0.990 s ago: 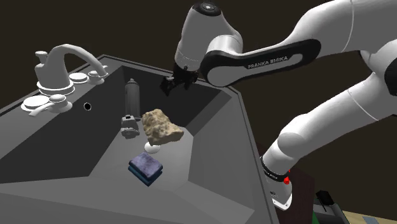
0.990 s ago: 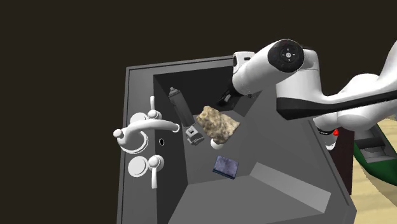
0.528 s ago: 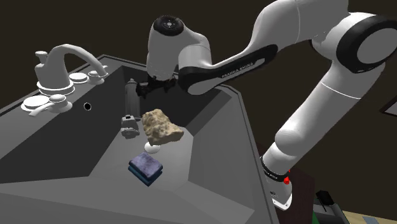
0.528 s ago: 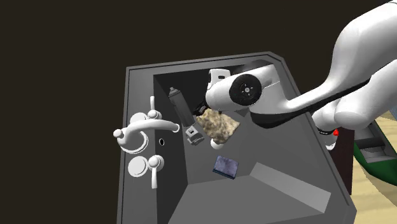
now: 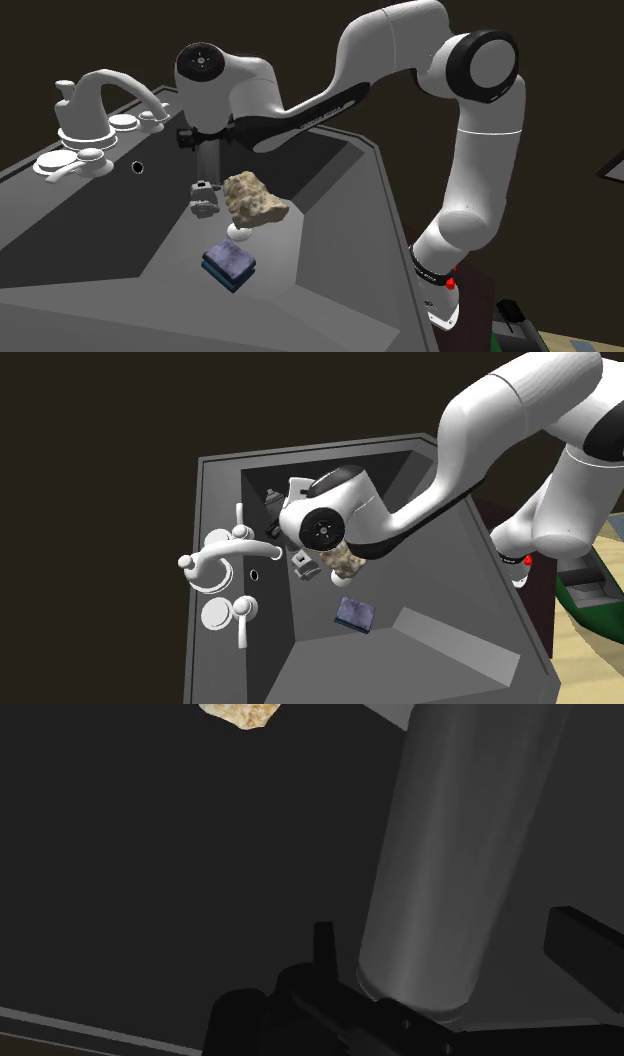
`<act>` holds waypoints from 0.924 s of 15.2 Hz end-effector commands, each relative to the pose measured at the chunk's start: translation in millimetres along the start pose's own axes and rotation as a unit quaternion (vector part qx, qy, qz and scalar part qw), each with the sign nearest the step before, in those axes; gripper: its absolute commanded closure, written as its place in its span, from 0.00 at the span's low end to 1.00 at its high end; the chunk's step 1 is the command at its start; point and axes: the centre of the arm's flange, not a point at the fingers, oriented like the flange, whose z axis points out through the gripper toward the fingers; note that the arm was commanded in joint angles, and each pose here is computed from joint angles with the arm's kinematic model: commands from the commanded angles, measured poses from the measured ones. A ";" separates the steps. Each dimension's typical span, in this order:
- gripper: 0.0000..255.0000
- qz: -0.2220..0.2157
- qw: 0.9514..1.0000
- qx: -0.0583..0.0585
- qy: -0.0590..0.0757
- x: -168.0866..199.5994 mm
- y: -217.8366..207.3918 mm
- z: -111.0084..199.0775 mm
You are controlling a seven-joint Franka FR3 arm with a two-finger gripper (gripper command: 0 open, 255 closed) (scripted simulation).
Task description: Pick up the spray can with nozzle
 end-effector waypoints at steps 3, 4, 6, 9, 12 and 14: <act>0.00 0.004 1.000 -0.004 0.006 -7.3 -11.3 18.6; 0.00 0.004 1.000 -0.004 0.006 -10.3 -12.2 22.9; 0.00 0.004 1.000 -0.004 0.006 -16.2 -13.9 31.5; 0.00 0.004 1.000 -0.004 0.006 -20.8 -15.3 38.3; 1.00 0.004 1.000 -0.004 0.006 -20.6 -15.9 38.5; 1.00 0.004 1.000 -0.004 0.006 -20.6 -15.9 38.5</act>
